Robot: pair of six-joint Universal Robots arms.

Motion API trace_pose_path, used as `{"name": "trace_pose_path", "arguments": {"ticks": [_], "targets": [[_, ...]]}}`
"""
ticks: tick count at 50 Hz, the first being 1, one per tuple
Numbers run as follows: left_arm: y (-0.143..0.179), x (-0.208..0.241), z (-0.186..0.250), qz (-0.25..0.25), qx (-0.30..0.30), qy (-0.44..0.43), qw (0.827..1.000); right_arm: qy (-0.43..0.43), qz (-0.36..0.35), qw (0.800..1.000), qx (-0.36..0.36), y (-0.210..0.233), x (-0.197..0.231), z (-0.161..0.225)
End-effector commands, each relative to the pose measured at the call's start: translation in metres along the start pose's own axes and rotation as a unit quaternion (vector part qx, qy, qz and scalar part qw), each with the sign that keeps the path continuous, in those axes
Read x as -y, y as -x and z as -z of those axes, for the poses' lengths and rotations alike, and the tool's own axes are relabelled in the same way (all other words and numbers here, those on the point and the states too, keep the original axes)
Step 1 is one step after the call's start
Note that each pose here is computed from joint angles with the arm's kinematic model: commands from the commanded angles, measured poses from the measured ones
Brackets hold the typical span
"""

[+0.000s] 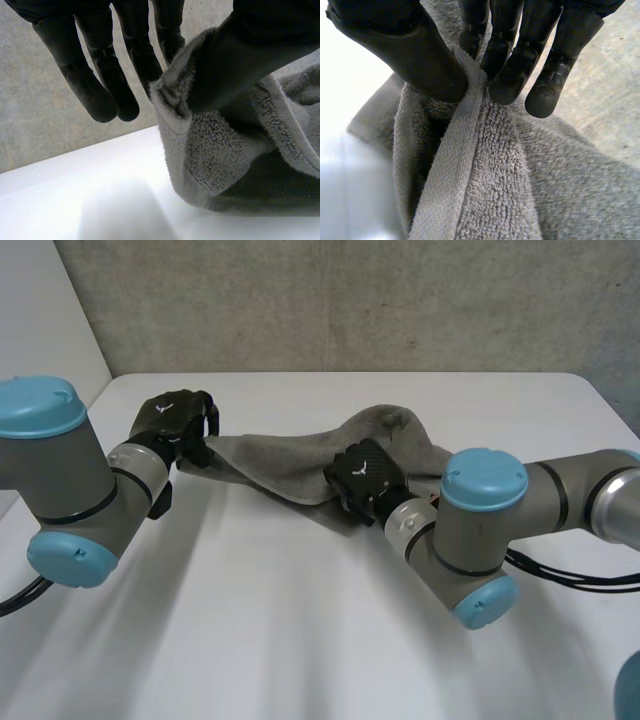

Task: Fold the towel.

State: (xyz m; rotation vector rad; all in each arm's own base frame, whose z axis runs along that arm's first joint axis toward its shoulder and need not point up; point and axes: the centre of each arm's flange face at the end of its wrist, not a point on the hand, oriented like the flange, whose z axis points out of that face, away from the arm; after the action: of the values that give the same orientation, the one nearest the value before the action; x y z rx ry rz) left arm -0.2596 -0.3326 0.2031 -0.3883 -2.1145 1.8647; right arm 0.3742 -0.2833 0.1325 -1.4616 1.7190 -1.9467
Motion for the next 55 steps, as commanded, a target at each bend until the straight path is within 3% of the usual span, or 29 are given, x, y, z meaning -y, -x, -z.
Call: {"name": "trace_pose_path", "arguments": {"ticks": [1,2,4,9,17,24,28,32,36,40,42,43,45,46,47,48,49,50,51,53,55], "targets": [[0.006,0.023,0.002,-0.002,0.007,-0.027,1.000,-0.072,-0.046,0.995,-0.057,-0.061,0.079,0.028],[0.006,0.023,0.002,-0.002,0.007,-0.027,1.000,-0.072,-0.046,0.995,-0.057,-0.061,0.079,0.028],[0.010,0.063,0.014,-0.006,0.012,-0.079,0.997,-0.105,-0.079,0.985,-0.116,-0.120,0.108,0.052],[0.014,0.116,0.037,-0.013,0.020,-0.151,0.988,-0.118,-0.081,0.972,-0.186,-0.183,0.139,0.096],[0.019,0.175,0.074,-0.023,0.032,-0.230,0.972,-0.041,-0.088,0.974,-0.206,-0.218,0.130,0.127],[0.020,0.151,0.065,-0.019,0.033,-0.180,0.983,0.087,-0.057,0.986,-0.129,-0.196,0.080,0.116],[0.025,0.106,0.042,-0.023,0.037,-0.105,0.994,0.150,-0.058,0.984,-0.070,-0.173,0.048,0.104],[0.025,0.072,0.025,-0.043,0.035,-0.049,0.997,0.171,-0.070,0.982,-0.050,-0.165,0.027,0.094],[0.025,0.036,0.002,-0.101,0.033,0.000,0.994,0.177,-0.079,0.980,-0.040,-0.162,0.010,0.078],[0.023,0.036,-0.013,-0.126,0.031,-0.008,0.992,0.141,-0.072,0.986,-0.059,-0.167,0.016,0.061],[0.024,0.061,-0.021,-0.122,0.035,-0.050,0.991,0.055,-0.072,0.991,-0.100,-0.174,0.038,0.043],[0.024,0.061,-0.021,-0.122,0.035,-0.050,0.991,0.054,-0.072,0.991,-0.100,-0.174,0.039,0.043],[0.023,0.100,-0.021,-0.095,0.037,-0.119,0.988,-0.059,-0.095,0.981,-0.160,-0.193,0.063,0.037],[0.023,0.100,-0.021,-0.095,0.037,-0.119,0.988,-0.059,-0.095,0.981,-0.160,-0.193,0.064,0.037],[0.023,0.129,-0.015,-0.074,0.037,-0.173,0.981,-0.121,-0.108,0.969,-0.189,-0.208,0.084,0.046],[0.023,0.129,-0.015,-0.074,0.037,-0.173,0.981,-0.190,-0.117,0.951,-0.212,-0.221,0.114,0.063],[0.024,0.163,-0.003,-0.050,0.035,-0.239,0.969,-0.191,-0.117,0.951,-0.212,-0.221,0.115,0.063],[0.025,0.195,0.012,-0.027,0.031,-0.302,0.952,-0.246,-0.130,0.934,-0.223,-0.230,0.136,0.076],[0.025,0.196,0.013,-0.026,0.031,-0.303,0.952,-0.246,-0.130,0.934,-0.223,-0.230,0.136,0.076],[0.031,0.239,0.038,-0.006,0.020,-0.384,0.923,-0.288,-0.154,0.917,-0.227,-0.241,0.144,0.088],[0.036,0.248,0.046,-0.007,0.024,-0.394,0.919,-0.281,-0.158,0.918,-0.231,-0.246,0.141,0.091]]}}
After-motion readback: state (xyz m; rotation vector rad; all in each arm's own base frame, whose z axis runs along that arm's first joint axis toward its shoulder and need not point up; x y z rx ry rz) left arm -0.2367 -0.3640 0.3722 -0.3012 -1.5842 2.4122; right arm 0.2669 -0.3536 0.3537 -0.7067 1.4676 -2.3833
